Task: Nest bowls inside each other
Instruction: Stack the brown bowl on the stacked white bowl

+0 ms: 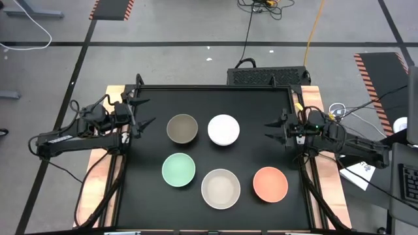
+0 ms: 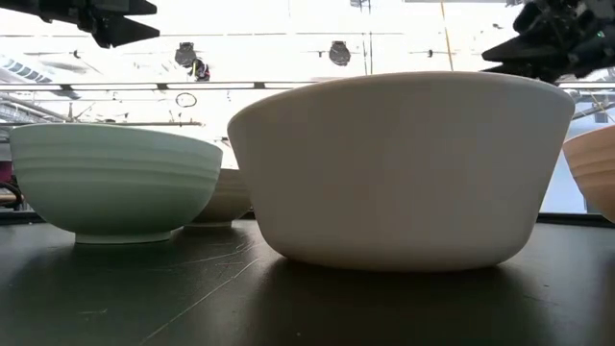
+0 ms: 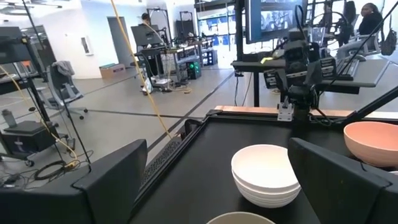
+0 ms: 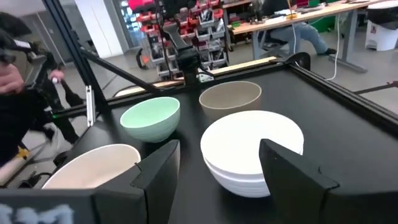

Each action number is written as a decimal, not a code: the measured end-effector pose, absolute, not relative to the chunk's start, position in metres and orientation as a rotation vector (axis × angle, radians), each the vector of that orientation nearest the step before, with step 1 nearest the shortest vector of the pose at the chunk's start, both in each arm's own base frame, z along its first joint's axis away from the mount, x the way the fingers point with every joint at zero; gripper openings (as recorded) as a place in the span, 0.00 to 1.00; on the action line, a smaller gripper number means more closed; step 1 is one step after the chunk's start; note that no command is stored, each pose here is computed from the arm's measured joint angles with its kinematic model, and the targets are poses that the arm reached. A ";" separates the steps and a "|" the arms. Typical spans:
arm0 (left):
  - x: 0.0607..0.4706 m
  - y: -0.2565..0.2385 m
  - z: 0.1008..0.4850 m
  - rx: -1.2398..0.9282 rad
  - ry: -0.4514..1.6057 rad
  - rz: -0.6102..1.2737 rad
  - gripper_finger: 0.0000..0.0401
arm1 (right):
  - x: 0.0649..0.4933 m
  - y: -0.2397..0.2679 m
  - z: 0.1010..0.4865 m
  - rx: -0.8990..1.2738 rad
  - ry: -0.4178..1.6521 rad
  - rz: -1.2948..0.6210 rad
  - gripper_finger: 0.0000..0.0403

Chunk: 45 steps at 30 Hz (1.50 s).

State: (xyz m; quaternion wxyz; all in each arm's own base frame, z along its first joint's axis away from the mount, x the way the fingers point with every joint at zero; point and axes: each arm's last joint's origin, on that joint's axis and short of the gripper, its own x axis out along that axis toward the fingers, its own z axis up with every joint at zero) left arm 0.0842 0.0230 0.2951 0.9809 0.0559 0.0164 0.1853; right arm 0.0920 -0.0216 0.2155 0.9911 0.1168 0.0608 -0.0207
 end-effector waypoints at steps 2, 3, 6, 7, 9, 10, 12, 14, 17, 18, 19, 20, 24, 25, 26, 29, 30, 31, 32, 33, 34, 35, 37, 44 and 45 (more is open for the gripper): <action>0.084 0.023 0.295 0.113 0.033 0.379 0.98 | 0.089 -0.021 0.209 0.249 0.096 -0.040 0.53; 0.084 0.023 0.295 0.113 0.033 0.379 0.98 | 0.088 -0.020 0.205 0.254 0.082 -0.039 0.53; 0.084 0.023 0.295 0.113 0.033 0.378 0.98 | 0.084 -0.019 0.199 0.264 0.043 -0.035 0.53; 0.084 0.023 0.295 0.113 0.033 0.378 0.98 | 0.083 -0.019 0.196 0.264 0.036 -0.034 0.53; 0.084 0.023 0.295 0.113 0.032 0.378 0.98 | 0.084 -0.019 0.192 0.276 0.039 -0.035 0.53; 0.084 0.023 0.295 0.114 0.032 0.379 0.98 | 0.085 -0.019 0.190 0.283 0.053 -0.036 0.53; 0.084 0.023 0.295 0.120 0.032 0.377 0.98 | 0.086 -0.020 0.187 0.285 0.057 -0.037 0.53; 0.084 0.023 0.296 0.120 0.030 0.378 0.98 | 0.086 -0.020 0.184 0.291 0.067 -0.038 0.53; 0.084 0.023 0.296 0.120 0.025 0.378 0.98 | 0.086 -0.020 0.184 0.296 0.064 -0.038 0.53; 0.084 0.023 0.296 0.120 0.026 0.378 0.98 | 0.086 -0.020 0.184 0.298 0.064 -0.038 0.53; 0.084 0.023 0.296 0.116 0.025 0.378 0.98 | 0.087 -0.020 0.184 0.298 0.066 -0.038 0.53; 0.084 0.023 0.296 0.111 0.023 0.378 0.98 | 0.087 -0.020 0.184 0.298 0.066 -0.038 0.53; 0.090 0.025 0.294 0.094 0.050 0.394 0.98 | 0.087 -0.020 0.184 0.306 0.065 -0.038 0.53; 0.092 0.026 0.293 0.094 0.062 0.404 0.98 | 0.087 -0.020 0.184 0.309 0.065 -0.039 0.53; 0.094 0.026 0.293 0.095 0.069 0.416 0.98 | 0.086 -0.020 0.184 0.310 0.067 -0.039 0.53; 0.099 0.028 0.291 0.098 0.100 0.434 0.98 | 0.086 -0.020 0.183 0.306 0.081 -0.040 0.53; 0.101 0.029 0.290 0.098 0.107 0.434 0.98 | 0.086 -0.020 0.182 0.301 0.084 -0.041 0.53; 0.102 0.029 0.290 0.098 0.115 0.434 0.98 | 0.086 -0.020 0.182 0.300 0.086 -0.040 0.53; 0.104 0.029 0.289 0.098 0.122 0.433 0.98 | 0.086 -0.020 0.182 0.299 0.087 -0.041 0.53; 0.105 0.029 0.289 0.098 0.126 0.433 0.98 | 0.086 -0.020 0.182 0.298 0.088 -0.041 0.53; 0.105 0.029 0.289 0.098 0.127 0.433 0.98 | 0.087 -0.020 0.181 0.299 0.091 -0.041 0.53; 0.106 0.030 0.289 0.093 0.120 0.434 0.98 | 0.087 -0.020 0.180 0.300 0.095 -0.042 0.53; 0.106 0.030 0.290 0.070 0.101 0.437 0.98 | 0.087 -0.020 0.178 0.302 0.100 -0.042 0.53; 0.109 0.033 0.286 -0.065 0.110 0.537 0.98 | 0.089 -0.021 0.171 0.318 0.119 -0.045 0.53; 0.111 0.034 0.284 -0.078 0.135 0.555 0.98 | 0.089 -0.021 0.169 0.320 0.122 -0.046 0.53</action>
